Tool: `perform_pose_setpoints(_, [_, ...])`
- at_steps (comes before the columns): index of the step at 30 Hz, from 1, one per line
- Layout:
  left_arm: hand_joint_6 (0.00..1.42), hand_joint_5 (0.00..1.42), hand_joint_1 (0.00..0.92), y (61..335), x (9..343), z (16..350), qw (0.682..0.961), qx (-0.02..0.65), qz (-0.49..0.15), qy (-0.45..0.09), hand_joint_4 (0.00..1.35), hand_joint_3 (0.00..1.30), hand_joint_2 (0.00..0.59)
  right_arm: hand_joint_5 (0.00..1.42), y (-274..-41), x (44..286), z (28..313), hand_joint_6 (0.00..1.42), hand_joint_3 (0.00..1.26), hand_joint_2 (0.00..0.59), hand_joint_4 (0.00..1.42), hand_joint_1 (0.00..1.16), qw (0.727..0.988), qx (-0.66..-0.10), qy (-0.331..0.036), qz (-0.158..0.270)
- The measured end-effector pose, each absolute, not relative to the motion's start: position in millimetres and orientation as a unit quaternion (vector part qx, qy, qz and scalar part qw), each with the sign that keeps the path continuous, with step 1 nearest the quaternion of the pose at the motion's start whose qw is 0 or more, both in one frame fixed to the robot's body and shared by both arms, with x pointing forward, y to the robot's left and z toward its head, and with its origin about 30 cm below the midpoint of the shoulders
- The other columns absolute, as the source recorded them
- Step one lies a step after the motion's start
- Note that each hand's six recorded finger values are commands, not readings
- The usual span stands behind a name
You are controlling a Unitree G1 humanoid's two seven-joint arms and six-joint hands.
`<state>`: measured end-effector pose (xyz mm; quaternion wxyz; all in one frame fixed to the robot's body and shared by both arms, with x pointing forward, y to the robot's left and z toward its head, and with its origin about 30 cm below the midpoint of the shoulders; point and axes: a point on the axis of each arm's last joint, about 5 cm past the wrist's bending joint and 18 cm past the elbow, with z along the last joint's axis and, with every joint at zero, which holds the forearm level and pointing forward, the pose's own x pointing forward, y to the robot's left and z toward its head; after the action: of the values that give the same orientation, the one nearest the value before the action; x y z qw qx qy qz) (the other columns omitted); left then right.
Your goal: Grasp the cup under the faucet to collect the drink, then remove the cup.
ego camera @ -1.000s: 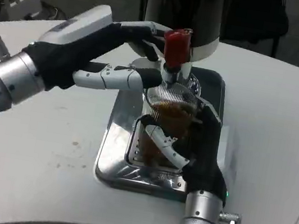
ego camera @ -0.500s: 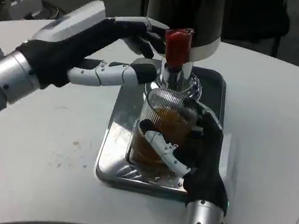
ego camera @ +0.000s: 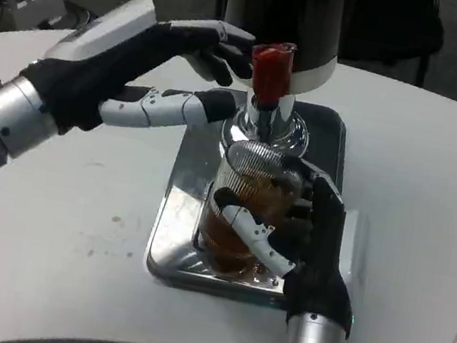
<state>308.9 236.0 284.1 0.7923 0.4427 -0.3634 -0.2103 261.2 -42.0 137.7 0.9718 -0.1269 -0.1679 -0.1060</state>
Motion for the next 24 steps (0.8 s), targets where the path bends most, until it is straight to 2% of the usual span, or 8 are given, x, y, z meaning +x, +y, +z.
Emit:
perform_pose_setpoints(11, [0.43, 0.44, 0.0, 241.8, 307.1, 287.1, 0.798, 0.431, -0.193, -0.374, 0.38, 0.34, 0.115, 0.86, -50.5, 251.8, 143.9, 0.84, 0.67, 0.215, 0.74, 0.76, 0.969, -0.122, -0.191, -0.103])
perform_pose_setpoints(19, [0.43, 0.44, 0.0, 247.8, 304.1, 290.8, 0.803, 0.418, -0.177, -0.387, 0.39, 0.35, 0.115, 0.88, -60.5, 242.0, 133.9, 0.86, 0.68, 0.212, 0.76, 0.77, 0.97, -0.147, -0.173, -0.092])
perform_pose_setpoints(24, [0.43, 0.44, 0.0, 252.2, 300.3, 287.9, 0.805, 0.415, -0.171, -0.388, 0.39, 0.35, 0.112, 0.9, -63.1, 238.6, 139.4, 0.88, 0.69, 0.212, 0.77, 0.77, 0.968, -0.143, -0.187, -0.091])
